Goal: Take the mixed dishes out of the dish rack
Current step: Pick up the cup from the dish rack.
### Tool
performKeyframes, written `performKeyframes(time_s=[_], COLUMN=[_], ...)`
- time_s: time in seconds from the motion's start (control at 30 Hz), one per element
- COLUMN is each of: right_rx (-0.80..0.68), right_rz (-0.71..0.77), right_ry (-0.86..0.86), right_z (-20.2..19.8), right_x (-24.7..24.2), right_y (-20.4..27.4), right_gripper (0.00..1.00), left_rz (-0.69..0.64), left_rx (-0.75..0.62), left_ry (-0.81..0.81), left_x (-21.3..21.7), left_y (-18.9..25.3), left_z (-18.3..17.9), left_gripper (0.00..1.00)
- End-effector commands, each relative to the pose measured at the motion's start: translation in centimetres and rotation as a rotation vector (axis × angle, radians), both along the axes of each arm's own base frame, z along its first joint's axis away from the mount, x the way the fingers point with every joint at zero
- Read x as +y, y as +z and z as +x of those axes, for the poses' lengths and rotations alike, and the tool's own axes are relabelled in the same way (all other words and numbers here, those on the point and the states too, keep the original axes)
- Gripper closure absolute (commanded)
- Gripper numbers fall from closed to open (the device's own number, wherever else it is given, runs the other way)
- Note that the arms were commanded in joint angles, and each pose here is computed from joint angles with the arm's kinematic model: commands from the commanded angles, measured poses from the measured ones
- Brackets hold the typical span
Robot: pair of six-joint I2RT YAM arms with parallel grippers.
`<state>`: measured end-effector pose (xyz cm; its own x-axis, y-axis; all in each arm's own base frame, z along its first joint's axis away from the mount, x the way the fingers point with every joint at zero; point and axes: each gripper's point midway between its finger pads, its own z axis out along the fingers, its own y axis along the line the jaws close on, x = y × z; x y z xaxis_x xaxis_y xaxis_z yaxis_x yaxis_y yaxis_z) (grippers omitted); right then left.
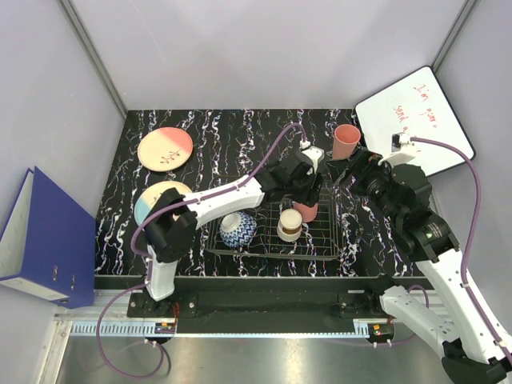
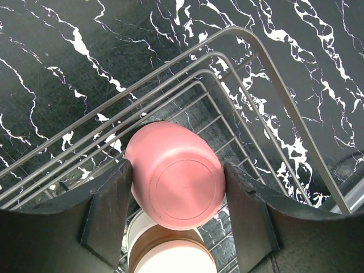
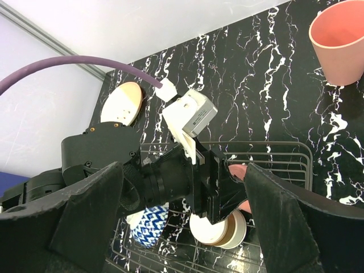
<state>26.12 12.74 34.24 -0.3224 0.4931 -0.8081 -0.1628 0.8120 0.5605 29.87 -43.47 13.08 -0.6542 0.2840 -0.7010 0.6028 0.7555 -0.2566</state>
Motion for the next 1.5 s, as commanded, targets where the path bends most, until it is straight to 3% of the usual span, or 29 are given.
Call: performKeyframes(time_s=[0.0,0.1,0.27,0.33,0.37,0.43,0.47,0.5,0.57,0.6,0.73,0.9,1.47], right_rx=[-0.05,-0.06,-0.084,-0.087,-0.095,-0.108,-0.12,-0.151,-0.195,-0.243,-0.262,-0.31,-0.24], right_rz=[0.027,0.031,0.037,0.039,0.044,0.06,0.071,0.092,0.129,0.161,0.213,0.276,0.348], right_ry=[-0.011,-0.013,-0.027,-0.034,-0.035,-0.03,-0.006,0.018,0.11,0.163,0.319,0.42,0.5], right_z=[-0.1,-0.2,-0.7,-1.0,-1.3,-1.7,-2.2,-2.4,-3.6,-4.1,-5.4,-6.5,-5.1], right_x=[-0.2,-0.3,-0.9,-1.1,-1.2,-1.3,-1.0,-0.6,0.6,1.4,3.8,5.3,7.6], right_y=[1.4,1.9,3.0,3.1,3.2,3.5,3.6,4.2,4.5,5.6,6.2,7.7,6.1], right_gripper=[0.05,0.06,0.06,0.06,0.05,0.06,0.06,0.06,0.08,0.09,0.11,0.13,0.16], left_rz=[-0.024,-0.065,-0.257,-0.338,-0.407,-0.609,-0.683,-0.84,-0.914,-1.032,-1.181,-1.32,-1.327], left_rx=[-0.014,-0.084,-0.264,-0.283,-0.275,-0.26,-0.185,-0.188,-0.07,-0.07,0.11,0.177,0.191], left_ry=[0.001,0.013,0.03,0.041,0.007,0.029,-0.072,-0.044,-0.126,-0.149,-0.298,-0.367,-0.386], left_x=[0.8,1.3,3.6,5.2,6.3,8.4,9.2,10.7,11.4,12.4,12.5,12.9,11.1], left_y=[2.0,6.2,20.2,23.5,25.3,28.5,27.4,29.8,27.3,29.3,28.2,28.8,28.1], left_z=[-0.6,-0.2,-0.6,-0.9,-2.3,-1.8,-4.3,-2.9,-4.1,-3.9,-5.5,-6.3,-6.9], left_gripper=[0.78,0.82,0.85,0.94,0.97,1.0,1.0,1.0,1.0,1.0,1.0,1.0,1.0])
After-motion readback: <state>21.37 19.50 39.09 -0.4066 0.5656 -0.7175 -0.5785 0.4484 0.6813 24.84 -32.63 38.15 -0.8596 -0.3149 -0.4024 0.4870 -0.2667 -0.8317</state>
